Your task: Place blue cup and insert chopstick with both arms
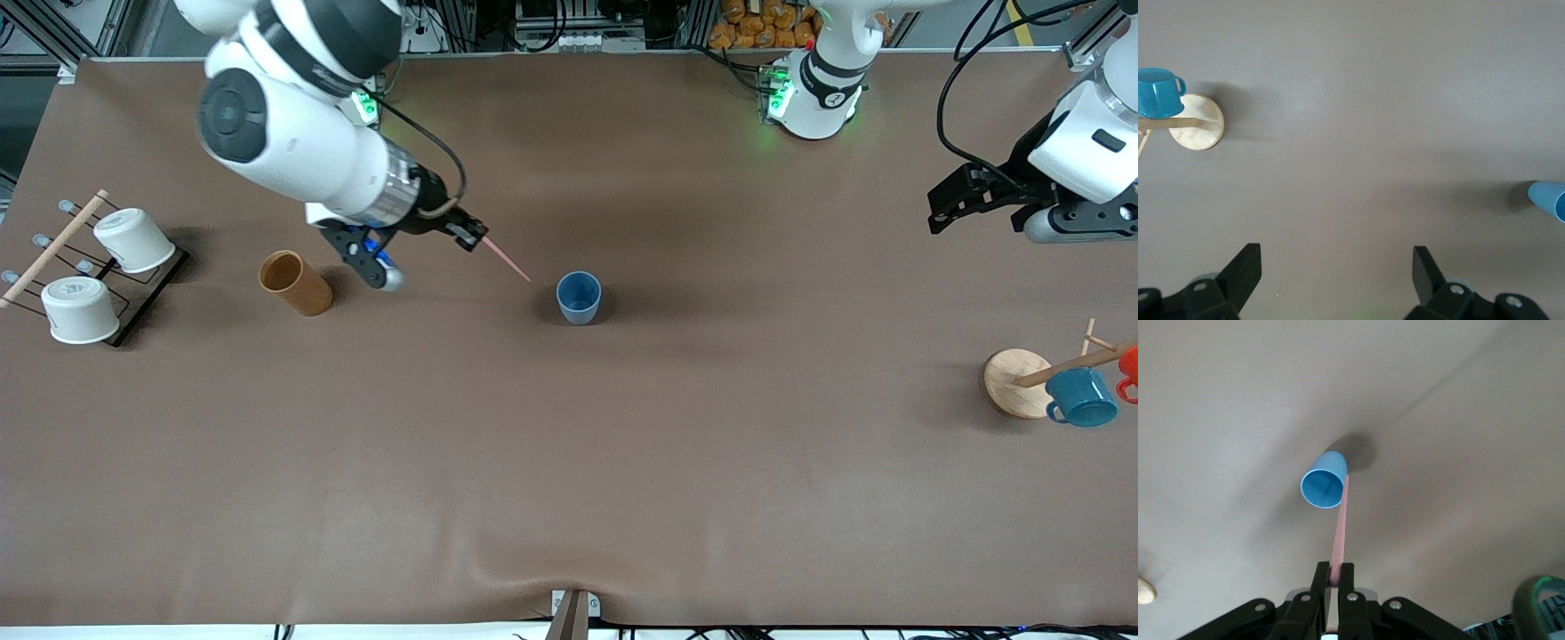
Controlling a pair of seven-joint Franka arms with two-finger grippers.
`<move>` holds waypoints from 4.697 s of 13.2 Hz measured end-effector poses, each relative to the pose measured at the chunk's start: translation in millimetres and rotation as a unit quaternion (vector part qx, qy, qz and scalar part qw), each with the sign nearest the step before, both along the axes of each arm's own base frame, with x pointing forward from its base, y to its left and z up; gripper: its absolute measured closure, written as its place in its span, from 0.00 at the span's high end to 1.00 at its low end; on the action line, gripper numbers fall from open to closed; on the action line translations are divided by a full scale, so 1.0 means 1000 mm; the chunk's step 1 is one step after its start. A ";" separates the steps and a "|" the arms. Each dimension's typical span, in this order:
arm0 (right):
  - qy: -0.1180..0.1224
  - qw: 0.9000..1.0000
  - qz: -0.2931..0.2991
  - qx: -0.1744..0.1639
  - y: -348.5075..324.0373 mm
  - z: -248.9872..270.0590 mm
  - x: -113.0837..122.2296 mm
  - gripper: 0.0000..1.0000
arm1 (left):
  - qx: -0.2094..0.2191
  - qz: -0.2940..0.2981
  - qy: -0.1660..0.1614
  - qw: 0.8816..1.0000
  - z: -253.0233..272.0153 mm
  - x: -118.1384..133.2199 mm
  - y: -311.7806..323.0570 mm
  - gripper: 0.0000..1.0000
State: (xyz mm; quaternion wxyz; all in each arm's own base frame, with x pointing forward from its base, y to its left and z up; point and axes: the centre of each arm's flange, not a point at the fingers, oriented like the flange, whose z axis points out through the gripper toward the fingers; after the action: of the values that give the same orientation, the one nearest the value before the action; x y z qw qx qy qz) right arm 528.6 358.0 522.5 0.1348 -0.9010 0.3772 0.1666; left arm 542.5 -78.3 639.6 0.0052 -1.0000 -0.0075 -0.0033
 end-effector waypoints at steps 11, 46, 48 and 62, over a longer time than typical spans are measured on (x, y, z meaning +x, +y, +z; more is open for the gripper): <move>0.005 0.999 -0.038 0.007 0.055 -0.056 0.001 0.09 | 0.000 0.001 0.000 1.000 0.000 0.000 0.001 1.00; 0.071 0.995 -0.070 -0.030 0.011 -0.037 0.041 1.00 | 0.000 0.014 0.001 1.000 -0.001 0.002 0.015 1.00; 0.074 0.994 -0.072 -0.034 -0.003 -0.031 0.044 1.00 | 0.000 0.014 0.001 1.000 -0.001 0.002 0.015 1.00; 0.060 0.998 0.034 -0.003 -0.170 0.021 0.069 1.00 | 0.000 0.009 -0.002 1.000 0.002 0.000 0.010 1.00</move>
State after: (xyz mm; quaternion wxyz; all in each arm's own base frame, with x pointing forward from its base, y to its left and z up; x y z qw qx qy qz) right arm 598.0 187.5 543.6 0.1033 -0.9021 0.3538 0.2243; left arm 542.9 -68.5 642.0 0.0051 -0.9998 -0.0170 -0.0056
